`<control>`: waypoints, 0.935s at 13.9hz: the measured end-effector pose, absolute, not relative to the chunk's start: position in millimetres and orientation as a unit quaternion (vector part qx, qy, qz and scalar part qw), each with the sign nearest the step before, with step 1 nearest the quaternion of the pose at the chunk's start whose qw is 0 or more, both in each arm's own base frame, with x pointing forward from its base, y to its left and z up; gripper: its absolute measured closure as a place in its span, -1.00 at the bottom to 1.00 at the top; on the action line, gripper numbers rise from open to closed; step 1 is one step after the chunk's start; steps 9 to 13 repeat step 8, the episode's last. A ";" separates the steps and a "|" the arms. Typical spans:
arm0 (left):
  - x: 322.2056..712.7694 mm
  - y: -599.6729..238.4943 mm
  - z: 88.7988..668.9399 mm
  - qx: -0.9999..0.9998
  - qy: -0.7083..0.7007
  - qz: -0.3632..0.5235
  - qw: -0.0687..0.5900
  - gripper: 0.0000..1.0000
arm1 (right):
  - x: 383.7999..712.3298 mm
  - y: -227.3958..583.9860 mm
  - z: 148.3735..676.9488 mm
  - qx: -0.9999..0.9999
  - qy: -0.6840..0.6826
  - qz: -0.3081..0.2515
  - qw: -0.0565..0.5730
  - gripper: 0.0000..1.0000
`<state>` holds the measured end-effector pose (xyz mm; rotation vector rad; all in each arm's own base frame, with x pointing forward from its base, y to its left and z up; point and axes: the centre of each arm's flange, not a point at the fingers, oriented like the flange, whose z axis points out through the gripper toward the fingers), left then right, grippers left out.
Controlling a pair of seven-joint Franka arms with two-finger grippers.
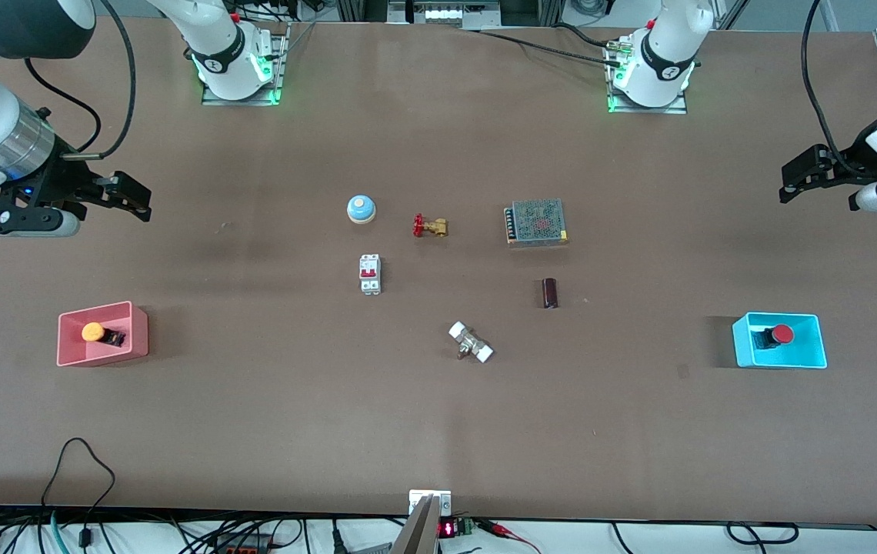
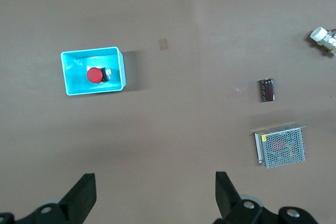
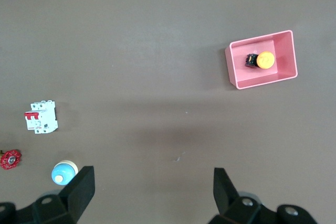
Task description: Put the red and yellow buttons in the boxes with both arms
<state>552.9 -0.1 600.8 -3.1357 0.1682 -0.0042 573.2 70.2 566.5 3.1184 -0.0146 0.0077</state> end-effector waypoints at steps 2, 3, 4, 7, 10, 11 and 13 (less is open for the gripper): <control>552.8 -0.1 600.7 -0.999 0.054 -0.001 0.001 -1.00 | 573.7 65.7 566.5 1.000 -0.009 0.002 0.012 -1.00; 552.8 -0.1 600.7 -0.999 0.054 -0.001 0.001 -1.00 | 573.9 64.9 566.2 1.000 -0.010 0.002 0.012 -1.00; 552.8 -0.1 600.8 -0.999 0.054 0.000 0.001 -1.00 | 574.2 65.0 565.4 1.000 -0.010 0.001 0.012 -1.00; 552.4 -0.1 600.6 -0.999 0.054 0.001 0.001 -1.00 | 575.7 65.0 561.6 1.000 -0.010 -0.002 0.013 -1.00; 551.9 -0.1 600.3 -0.999 0.054 0.003 0.000 -1.00 | 575.9 64.9 561.0 1.000 -0.010 -0.002 0.013 -1.00; 551.9 -0.1 600.3 -0.999 0.054 0.003 0.000 -1.00 | 575.9 64.9 561.0 1.000 -0.010 -0.002 0.013 -1.00; 551.9 -0.1 600.3 -0.999 0.054 0.003 0.000 -1.00 | 575.9 64.9 561.0 1.000 -0.010 -0.002 0.013 -1.00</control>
